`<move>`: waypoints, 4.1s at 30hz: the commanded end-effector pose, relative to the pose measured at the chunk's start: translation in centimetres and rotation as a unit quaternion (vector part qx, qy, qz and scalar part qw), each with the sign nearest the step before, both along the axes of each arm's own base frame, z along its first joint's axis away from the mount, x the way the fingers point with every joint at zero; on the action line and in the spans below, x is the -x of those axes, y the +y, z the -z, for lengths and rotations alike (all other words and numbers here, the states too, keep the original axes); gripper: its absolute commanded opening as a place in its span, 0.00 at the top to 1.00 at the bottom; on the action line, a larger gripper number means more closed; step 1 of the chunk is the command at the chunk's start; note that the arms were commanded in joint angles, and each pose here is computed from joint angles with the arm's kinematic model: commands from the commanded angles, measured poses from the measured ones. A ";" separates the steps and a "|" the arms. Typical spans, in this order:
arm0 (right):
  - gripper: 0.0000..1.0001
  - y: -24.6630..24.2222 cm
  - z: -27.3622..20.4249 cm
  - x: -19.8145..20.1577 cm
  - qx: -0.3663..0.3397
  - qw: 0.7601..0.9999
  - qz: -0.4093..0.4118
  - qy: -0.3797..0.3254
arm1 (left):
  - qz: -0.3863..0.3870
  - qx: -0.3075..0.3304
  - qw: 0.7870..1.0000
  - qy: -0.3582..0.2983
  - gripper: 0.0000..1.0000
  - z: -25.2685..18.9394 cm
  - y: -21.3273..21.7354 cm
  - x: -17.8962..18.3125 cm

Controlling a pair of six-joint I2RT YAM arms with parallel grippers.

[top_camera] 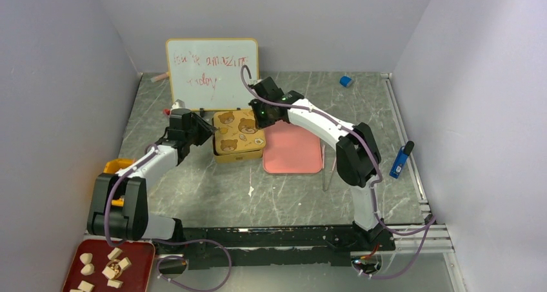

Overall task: Pack the chocolate
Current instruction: Close the box lid on the packing box, then adjust the box lid on the packing box.

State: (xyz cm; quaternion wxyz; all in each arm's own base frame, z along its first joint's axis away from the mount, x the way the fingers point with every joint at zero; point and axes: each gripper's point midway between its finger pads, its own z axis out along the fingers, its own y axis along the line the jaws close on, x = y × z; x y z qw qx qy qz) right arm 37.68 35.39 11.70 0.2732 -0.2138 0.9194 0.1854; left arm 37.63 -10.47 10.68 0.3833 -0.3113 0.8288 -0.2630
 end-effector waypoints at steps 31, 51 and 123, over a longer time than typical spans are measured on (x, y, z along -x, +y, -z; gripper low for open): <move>0.54 -1.9 -1.7 -2.1 -0.304 0.947 -0.042 0.088 | -0.015 0.023 0.999 -0.028 0.54 -0.9 1.4 -0.6; 0.54 -2.0 0.7 -2.6 -0.308 0.944 -0.030 0.114 | -0.016 0.027 0.999 -0.031 0.53 -0.6 1.9 -1.1; 1.00 -0.1 -4.6 -2.3 -0.450 0.873 0.020 0.187 | -0.010 0.046 0.998 -0.040 0.52 -0.6 2.2 -2.7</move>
